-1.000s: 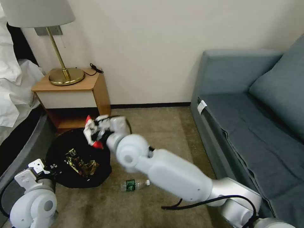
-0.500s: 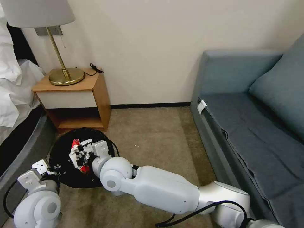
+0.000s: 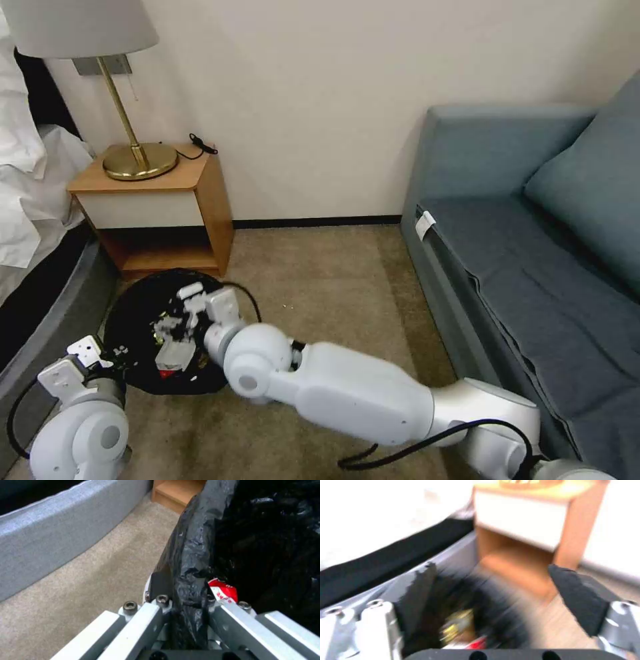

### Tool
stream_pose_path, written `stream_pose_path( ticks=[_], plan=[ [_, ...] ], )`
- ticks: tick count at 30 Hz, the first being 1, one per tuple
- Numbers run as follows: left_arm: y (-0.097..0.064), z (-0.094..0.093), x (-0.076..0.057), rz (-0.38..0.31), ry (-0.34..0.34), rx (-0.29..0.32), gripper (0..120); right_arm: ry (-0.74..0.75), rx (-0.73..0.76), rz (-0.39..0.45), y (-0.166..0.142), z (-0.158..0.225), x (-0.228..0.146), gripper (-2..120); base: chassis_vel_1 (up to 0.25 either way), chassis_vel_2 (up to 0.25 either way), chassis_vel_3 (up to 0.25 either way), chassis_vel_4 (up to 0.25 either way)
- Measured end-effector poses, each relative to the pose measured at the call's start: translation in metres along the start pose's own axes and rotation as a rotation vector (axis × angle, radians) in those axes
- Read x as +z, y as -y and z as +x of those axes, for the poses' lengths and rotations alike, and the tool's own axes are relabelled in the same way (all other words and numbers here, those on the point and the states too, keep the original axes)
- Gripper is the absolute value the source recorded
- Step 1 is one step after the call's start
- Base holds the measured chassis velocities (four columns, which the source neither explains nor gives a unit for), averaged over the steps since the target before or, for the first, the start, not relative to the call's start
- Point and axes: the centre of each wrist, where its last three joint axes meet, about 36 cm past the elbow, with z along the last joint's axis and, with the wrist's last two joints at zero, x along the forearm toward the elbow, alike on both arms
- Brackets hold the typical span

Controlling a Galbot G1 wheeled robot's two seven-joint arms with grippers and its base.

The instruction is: Pick up the trash bin, then pick up the garbage on the floor and place it into the trash bin.

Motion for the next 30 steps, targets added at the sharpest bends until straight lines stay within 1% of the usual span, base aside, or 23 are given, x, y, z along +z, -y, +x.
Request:
stream_pose_path(
  ticks=[1, 2, 3, 5, 6, 7, 8, 9, 10, 12, 13, 15, 17, 18, 19, 20, 23, 24, 26, 28, 30],
  plan=[
    [-0.001, 0.000, -0.001, 0.001, 0.002, 0.002, 2, 0.021, -0.008, 0.083, 0.032, -0.001, -0.008, 96, 0.000, 0.000, 0.000, 0.000],
    [-0.002, -0.001, -0.002, 0.001, 0.003, 0.002, 2, 0.015, -0.020, 0.136, 0.055, 0.002, -0.011, 99, 0.000, 0.000, 0.000, 0.000],
    [-0.002, -0.001, -0.002, 0.001, 0.003, 0.002, 2, 0.015, -0.020, 0.136, 0.055, 0.002, -0.011, 99, 0.000, 0.000, 0.000, 0.000],
    [-0.003, -0.002, -0.003, 0.000, 0.005, 0.001, 2, -0.008, -0.047, 0.198, 0.083, 0.007, -0.011, 99, 0.000, 0.000, 0.000, 0.000],
    [-0.003, -0.002, -0.003, 0.000, 0.005, 0.001, 2, -0.008, -0.047, 0.198, 0.083, 0.007, -0.011, 99, 0.000, 0.000, 0.000, 0.000],
    [-0.004, -0.002, -0.004, 0.000, 0.006, 0.001, 2, -0.021, -0.064, 0.222, 0.094, 0.009, -0.008, 100, 0.000, 0.000, 0.000, 0.000],
    [-0.004, -0.002, -0.004, -0.001, 0.006, 0.003, 2, -0.042, -0.109, 0.251, 0.108, 0.012, -0.002, 100, 0.000, 0.000, 0.000, 0.000],
    [-0.004, -0.003, -0.004, -0.001, 0.006, 0.003, 2, -0.083, -0.174, 0.298, 0.130, 0.018, 0.012, 100, 0.000, 0.000, 0.000, 0.000],
    [-0.004, -0.003, -0.004, -0.001, 0.006, 0.003, 2, -0.083, -0.174, 0.298, 0.130, 0.018, 0.012, 100, 0.000, 0.000, 0.000, 0.000],
    [-0.004, -0.003, -0.003, 0.001, 0.005, 0.004, 2, -0.182, -0.339, 0.386, 0.163, 0.024, 0.039, 100, 0.000, 0.000, 0.000, 0.000],
    [-0.004, -0.003, -0.003, 0.001, 0.005, 0.004, 2, -0.182, -0.339, 0.386, 0.163, 0.024, 0.039, 100, 0.000, 0.000, 0.000, 0.000],
    [-0.004, -0.002, -0.003, 0.002, 0.003, 0.003, 2, -0.260, -0.445, 0.430, 0.174, 0.020, 0.051, 100, 0.000, 0.000, 0.000, 0.000],
    [-0.004, -0.002, -0.002, 0.003, 0.002, 0.003, 2, -0.285, -0.473, 0.443, 0.176, 0.017, 0.055, 100, 0.000, 0.000, 0.000, 0.000],
    [-0.004, -0.001, -0.002, 0.005, 0.003, 0.002, 2, -0.340, -0.539, 0.472, 0.175, 0.006, 0.069, 100, 0.000, 0.000, 0.000, 0.000],
    [-0.005, 0.000, -0.002, 0.006, 0.004, 0.002, 2, -0.368, -0.556, 0.486, 0.174, 0.001, 0.078, 100, 0.000, 0.000, 0.000, 0.000],
    [-0.005, 0.000, -0.002, 0.006, 0.004, 0.002, 2, -0.368, -0.556, 0.486, 0.174, 0.001, 0.078, 100, 0.000, 0.000, 0.000, 0.000],
    [-0.007, 0.000, -0.002, 0.009, 0.007, -0.004, 2, -0.452, -0.598, 0.516, 0.172, -0.012, 0.115, 100, 0.000, 0.000, 0.000, 0.000],
    [-0.007, 0.000, -0.002, 0.009, 0.007, -0.004, 2, -0.452, -0.598, 0.516, 0.172, -0.012, 0.115, 100, 0.000, 0.000, 0.000, 0.000],
    [-0.007, 0.000, -0.002, 0.012, 0.008, -0.004, 2, -0.508, -0.615, 0.530, 0.171, -0.015, 0.141, 100, 0.000, 0.000, 0.000, 0.000],
    [-0.007, 0.000, -0.002, 0.013, 0.008, -0.004, 2, -0.518, -0.618, 0.531, 0.171, -0.015, 0.145, 100, 0.000, 0.000, 0.000, 0.000],
    [-0.007, 0.000, -0.001, 0.015, 0.006, -0.003, 2, -0.567, -0.634, 0.533, 0.168, -0.012, 0.167, 100, 0.000, 0.000, 0.000, 0.000]
  ],
)
